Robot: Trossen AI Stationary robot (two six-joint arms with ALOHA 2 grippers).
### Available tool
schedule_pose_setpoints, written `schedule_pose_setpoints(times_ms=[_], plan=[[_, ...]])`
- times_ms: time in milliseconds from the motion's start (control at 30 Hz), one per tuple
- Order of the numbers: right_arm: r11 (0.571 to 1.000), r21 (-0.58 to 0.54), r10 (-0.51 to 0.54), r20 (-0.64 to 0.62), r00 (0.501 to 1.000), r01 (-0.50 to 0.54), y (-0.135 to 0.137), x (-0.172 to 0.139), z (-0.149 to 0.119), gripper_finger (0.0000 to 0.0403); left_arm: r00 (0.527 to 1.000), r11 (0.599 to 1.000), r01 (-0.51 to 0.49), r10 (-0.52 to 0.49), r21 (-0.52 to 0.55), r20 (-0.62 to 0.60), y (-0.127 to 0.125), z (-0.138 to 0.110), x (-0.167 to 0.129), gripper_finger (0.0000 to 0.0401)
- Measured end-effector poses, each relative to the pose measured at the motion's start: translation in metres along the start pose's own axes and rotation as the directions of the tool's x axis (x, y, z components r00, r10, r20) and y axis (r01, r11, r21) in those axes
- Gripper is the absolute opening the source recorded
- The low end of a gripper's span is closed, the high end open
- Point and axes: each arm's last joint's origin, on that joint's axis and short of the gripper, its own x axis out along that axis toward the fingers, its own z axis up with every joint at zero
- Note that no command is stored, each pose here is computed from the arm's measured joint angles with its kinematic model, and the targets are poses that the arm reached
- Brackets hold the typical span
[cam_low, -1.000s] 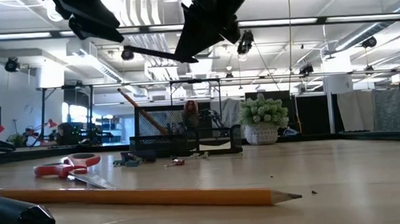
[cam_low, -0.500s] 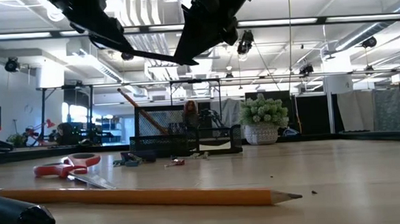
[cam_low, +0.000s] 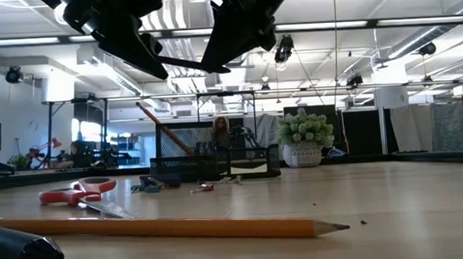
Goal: Pick and place office supplies into organizer
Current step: Put the top black pen into the desk organizer
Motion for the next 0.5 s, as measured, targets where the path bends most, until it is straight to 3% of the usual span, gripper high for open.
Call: schedule_pose_setpoints(times_ms=[167, 367, 500], plan=[[1.000, -0.008, -0.003, -0.008, 1.000, 0.003, 0.000, 0.000, -0.001, 0.0022, 1.000, 0.999, 0.016, -0.016, 0.028, 0.005, 0.000, 0.004, -0.001, 0.0028], [1.000, -0.006, -0.009, 0.004, 1.000, 0.009, -0.001, 0.000, 0.000, 0.0023, 1.000, 0.999, 0.013, -0.013, 0.033, 0.018, 0.000, 0.005, -0.008, 0.0023], [0.996, 0.001, -0.090, 0.030, 0.995, 0.090, -0.002, -0.002, 0.001, 0.0039, 1.000, 0.999, -0.023, 0.023, 0.028, -0.002, 0.001, 0.004, -0.010, 0.0023]])
